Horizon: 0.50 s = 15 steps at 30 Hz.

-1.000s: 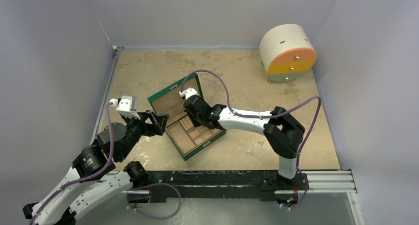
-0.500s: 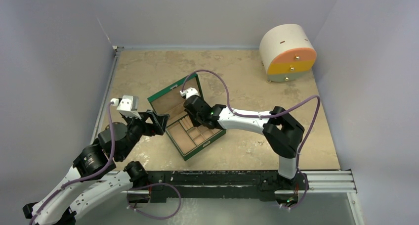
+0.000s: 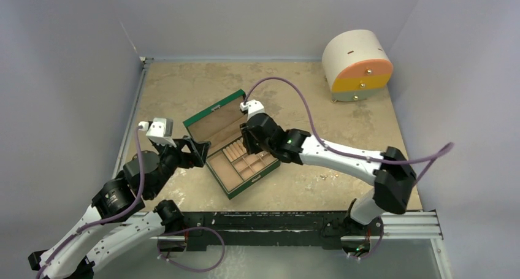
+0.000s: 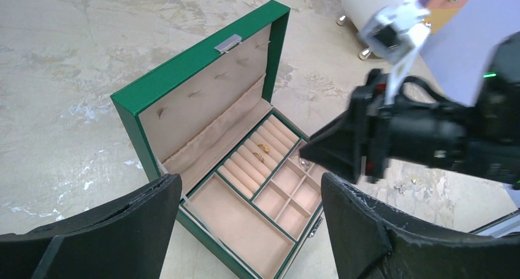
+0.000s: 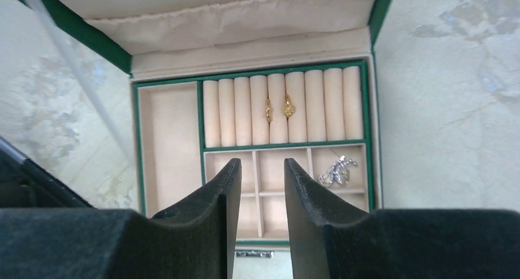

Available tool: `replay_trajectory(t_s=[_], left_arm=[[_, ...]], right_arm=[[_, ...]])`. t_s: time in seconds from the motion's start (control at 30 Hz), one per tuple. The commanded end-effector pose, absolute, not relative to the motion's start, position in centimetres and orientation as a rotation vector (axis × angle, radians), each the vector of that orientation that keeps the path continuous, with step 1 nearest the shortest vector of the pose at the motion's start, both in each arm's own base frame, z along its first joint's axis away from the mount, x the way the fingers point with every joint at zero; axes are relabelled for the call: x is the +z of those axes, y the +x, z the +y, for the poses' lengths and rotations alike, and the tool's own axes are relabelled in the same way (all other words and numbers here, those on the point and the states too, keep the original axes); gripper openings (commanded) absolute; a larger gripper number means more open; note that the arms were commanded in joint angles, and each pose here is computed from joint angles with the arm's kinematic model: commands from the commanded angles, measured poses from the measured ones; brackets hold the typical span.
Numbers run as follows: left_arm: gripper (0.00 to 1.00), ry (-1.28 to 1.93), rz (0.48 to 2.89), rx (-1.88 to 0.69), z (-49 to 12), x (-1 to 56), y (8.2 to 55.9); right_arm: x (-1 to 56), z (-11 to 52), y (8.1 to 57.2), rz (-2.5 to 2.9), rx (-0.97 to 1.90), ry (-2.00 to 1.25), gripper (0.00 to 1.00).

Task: Organize the mixed jewelry

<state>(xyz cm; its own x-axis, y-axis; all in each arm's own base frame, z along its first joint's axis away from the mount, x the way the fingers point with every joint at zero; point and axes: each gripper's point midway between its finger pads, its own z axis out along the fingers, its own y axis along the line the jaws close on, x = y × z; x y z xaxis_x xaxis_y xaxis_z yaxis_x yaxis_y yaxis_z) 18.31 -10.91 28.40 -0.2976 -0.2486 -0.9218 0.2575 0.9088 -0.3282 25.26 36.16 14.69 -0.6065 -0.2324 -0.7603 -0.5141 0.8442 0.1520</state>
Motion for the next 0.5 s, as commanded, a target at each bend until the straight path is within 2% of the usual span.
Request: replay_trajectory(t_s=[0.0,0.17,0.47], left_arm=[[0.84,0.000,1.791,-0.483,-11.0,28.9,18.8],[0.84,0.005,1.798,-0.479,-11.1,28.8,18.9],[0.84,0.014,1.804,-0.476,-11.3,28.7,19.0]], right_arm=[[17.8,33.0,24.9,2.200,0.432,-0.434,0.35],[18.0,27.8,24.9,2.218,0.316,-0.305,0.36],[13.6,16.7,24.1,2.350,0.109,0.032,0.37]])
